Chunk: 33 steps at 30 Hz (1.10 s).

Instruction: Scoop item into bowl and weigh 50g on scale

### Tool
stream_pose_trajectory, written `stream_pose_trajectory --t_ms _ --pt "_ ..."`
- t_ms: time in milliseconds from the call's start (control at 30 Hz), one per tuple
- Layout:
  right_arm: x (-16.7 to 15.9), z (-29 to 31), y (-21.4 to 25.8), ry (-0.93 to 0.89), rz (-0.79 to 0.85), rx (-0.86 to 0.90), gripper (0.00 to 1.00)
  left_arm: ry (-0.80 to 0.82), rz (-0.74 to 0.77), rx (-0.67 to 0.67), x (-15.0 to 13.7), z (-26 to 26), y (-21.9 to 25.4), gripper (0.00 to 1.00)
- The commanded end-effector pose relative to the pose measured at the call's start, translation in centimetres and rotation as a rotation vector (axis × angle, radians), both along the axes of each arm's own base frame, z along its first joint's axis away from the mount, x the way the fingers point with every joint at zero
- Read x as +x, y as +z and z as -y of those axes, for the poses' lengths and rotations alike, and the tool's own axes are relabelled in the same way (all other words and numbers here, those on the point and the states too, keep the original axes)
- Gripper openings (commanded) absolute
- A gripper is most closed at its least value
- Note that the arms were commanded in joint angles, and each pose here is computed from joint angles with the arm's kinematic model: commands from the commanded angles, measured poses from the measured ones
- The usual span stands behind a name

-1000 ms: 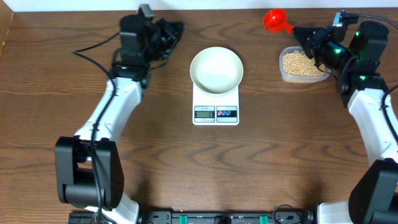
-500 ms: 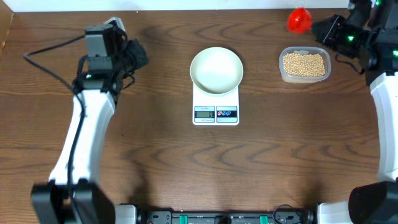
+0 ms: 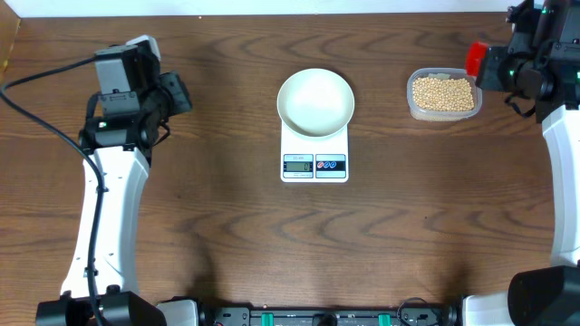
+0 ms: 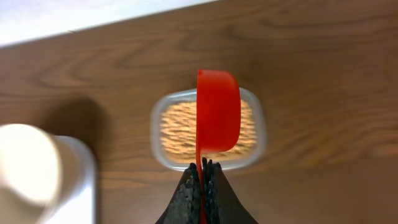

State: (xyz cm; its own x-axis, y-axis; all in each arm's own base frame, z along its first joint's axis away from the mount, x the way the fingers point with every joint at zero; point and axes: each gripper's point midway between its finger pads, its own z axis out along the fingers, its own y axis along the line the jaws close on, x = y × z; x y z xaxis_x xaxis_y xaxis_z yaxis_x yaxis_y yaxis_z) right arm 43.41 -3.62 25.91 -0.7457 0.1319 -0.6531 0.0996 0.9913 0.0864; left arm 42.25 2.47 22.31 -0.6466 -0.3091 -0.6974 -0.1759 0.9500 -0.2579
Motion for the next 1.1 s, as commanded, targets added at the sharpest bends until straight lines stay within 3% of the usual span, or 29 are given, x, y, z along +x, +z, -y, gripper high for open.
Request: stream_pose_trajectory --t_ms 0,33,67,1067 --pt "-0.4 2.4 0.8 -0.018 -0.011 -0.162 0.01 0.021 0.01 0.036 0.0 -1.6 0.5 0.22" --pt "-0.6 2.4 0.7 -0.006 -0.02 -0.171 0.01 0.024 0.01 0.036 0.0 -1.7 0.5 0.6" --pt "-0.8 2.4 0.5 0.003 -0.032 -0.177 0.01 0.025 0.01 0.036 0.0 -1.7 0.5 0.88" --pt "-1.6 0.4 -4.4 0.09 -0.125 -0.183 0.01 0.026 0.001 0.035 -0.2 -1.7 0.3 0.9"
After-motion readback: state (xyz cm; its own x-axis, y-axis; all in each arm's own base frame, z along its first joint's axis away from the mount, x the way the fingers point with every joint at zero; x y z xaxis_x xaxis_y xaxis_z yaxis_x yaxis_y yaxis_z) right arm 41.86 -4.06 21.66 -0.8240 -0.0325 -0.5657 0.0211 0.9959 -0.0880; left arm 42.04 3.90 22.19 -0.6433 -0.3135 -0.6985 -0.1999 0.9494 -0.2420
